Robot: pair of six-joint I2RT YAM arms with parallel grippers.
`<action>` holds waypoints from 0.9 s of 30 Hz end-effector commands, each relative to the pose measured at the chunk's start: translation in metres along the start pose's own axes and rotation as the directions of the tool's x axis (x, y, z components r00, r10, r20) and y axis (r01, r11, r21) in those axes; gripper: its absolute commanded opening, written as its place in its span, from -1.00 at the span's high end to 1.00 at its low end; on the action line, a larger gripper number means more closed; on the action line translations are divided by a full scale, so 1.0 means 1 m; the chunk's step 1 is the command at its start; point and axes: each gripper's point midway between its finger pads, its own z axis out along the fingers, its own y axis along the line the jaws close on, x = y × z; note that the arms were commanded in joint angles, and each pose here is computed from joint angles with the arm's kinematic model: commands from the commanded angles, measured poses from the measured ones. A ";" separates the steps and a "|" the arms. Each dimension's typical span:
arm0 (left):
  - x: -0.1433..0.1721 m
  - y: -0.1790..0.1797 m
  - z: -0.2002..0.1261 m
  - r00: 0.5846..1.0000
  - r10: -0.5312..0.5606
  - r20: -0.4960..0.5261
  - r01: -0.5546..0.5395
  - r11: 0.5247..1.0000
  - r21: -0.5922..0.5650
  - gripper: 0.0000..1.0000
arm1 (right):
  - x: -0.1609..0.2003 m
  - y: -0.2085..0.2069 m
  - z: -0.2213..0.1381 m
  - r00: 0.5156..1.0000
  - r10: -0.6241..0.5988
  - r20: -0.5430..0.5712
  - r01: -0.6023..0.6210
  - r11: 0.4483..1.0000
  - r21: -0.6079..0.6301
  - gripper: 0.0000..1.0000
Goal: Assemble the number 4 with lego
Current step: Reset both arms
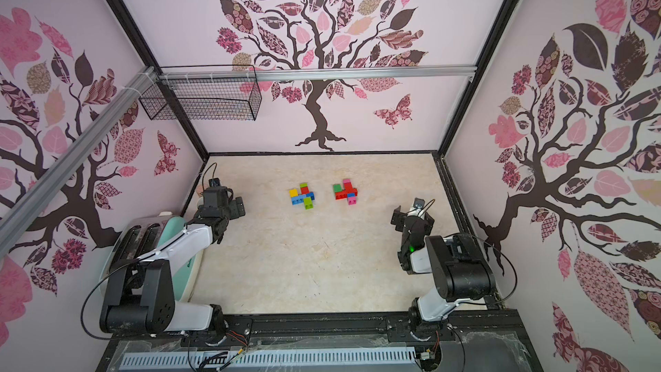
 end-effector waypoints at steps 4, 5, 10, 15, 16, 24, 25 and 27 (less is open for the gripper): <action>0.002 -0.028 0.016 0.999 0.015 0.047 -0.023 0.986 0.167 -0.95 | -0.033 0.024 0.001 0.993 0.051 0.111 -0.037 0.992 -0.123 -0.99; -0.001 -0.031 0.018 0.997 0.020 0.070 -0.032 0.982 0.184 -0.96 | -0.034 0.024 0.000 0.991 0.055 0.120 -0.040 0.991 -0.124 -0.99; -0.007 -0.038 0.017 0.970 0.028 0.240 -0.083 0.972 0.221 -0.95 | -0.033 0.024 0.001 0.992 0.054 0.116 -0.040 0.992 -0.123 -0.99; -0.004 -0.040 0.015 0.955 0.023 0.297 -0.097 0.967 0.237 -0.95 | -0.034 0.024 0.000 0.991 0.056 0.119 -0.040 0.991 -0.125 -0.99; -0.003 -0.038 0.015 0.954 0.012 0.300 -0.087 0.968 0.237 -0.95 | -0.034 0.024 0.000 0.991 0.055 0.121 -0.040 0.991 -0.125 -0.99; 0.009 -0.027 0.016 0.943 -0.047 0.329 -0.038 0.968 0.248 -0.95 | -0.034 0.024 0.000 0.991 0.055 0.120 -0.040 0.991 -0.125 -0.99; 0.006 -0.024 0.017 0.936 -0.057 0.348 -0.028 0.972 0.233 -0.95 | -0.035 0.024 0.000 0.991 0.056 0.122 -0.040 0.991 -0.125 -0.99; 0.008 -0.019 0.017 0.942 -0.057 0.331 -0.012 0.979 0.202 -0.95 | -0.034 0.024 0.000 0.992 0.054 0.118 -0.039 0.991 -0.125 -0.99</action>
